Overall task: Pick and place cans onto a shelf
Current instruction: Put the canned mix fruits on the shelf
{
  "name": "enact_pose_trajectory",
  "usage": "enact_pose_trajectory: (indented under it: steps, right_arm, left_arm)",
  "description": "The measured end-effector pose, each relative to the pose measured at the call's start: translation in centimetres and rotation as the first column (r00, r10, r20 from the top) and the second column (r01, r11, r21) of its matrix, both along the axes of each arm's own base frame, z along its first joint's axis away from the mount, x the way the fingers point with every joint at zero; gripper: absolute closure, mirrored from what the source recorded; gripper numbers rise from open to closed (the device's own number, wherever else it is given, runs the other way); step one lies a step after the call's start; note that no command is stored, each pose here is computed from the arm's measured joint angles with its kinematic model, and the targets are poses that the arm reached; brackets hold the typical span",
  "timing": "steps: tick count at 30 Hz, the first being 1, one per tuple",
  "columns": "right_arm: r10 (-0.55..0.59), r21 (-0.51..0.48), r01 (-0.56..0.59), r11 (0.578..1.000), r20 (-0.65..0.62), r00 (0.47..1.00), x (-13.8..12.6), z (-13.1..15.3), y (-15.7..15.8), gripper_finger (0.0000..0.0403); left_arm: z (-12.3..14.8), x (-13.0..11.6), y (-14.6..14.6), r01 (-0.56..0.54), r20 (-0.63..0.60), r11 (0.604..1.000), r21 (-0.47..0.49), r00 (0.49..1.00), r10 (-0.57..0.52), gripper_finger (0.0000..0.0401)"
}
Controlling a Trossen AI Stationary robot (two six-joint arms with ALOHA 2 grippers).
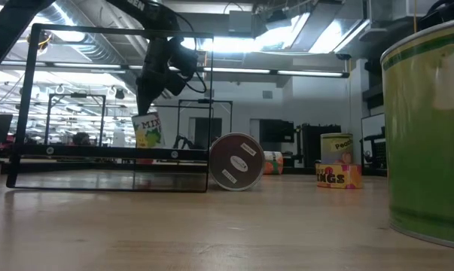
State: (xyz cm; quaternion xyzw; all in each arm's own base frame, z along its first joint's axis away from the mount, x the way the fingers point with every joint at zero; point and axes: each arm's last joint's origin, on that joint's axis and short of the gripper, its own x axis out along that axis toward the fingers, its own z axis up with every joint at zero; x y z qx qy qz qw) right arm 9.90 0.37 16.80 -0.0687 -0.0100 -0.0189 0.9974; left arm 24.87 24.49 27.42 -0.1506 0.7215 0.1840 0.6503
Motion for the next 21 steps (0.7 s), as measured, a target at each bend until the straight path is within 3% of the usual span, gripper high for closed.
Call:
enact_pose_trajectory:
  steps: [21]
  right_arm:
    - [0.0, 0.0, 0.0, 1.0, 0.0, 1.0, 0.0, 0.0, 0.0, 0.0298]
  left_arm:
    - [0.0, 0.01, 0.01, 0.0, 0.001, 1.0, 0.002, 1.0, 0.0, 0.0389]
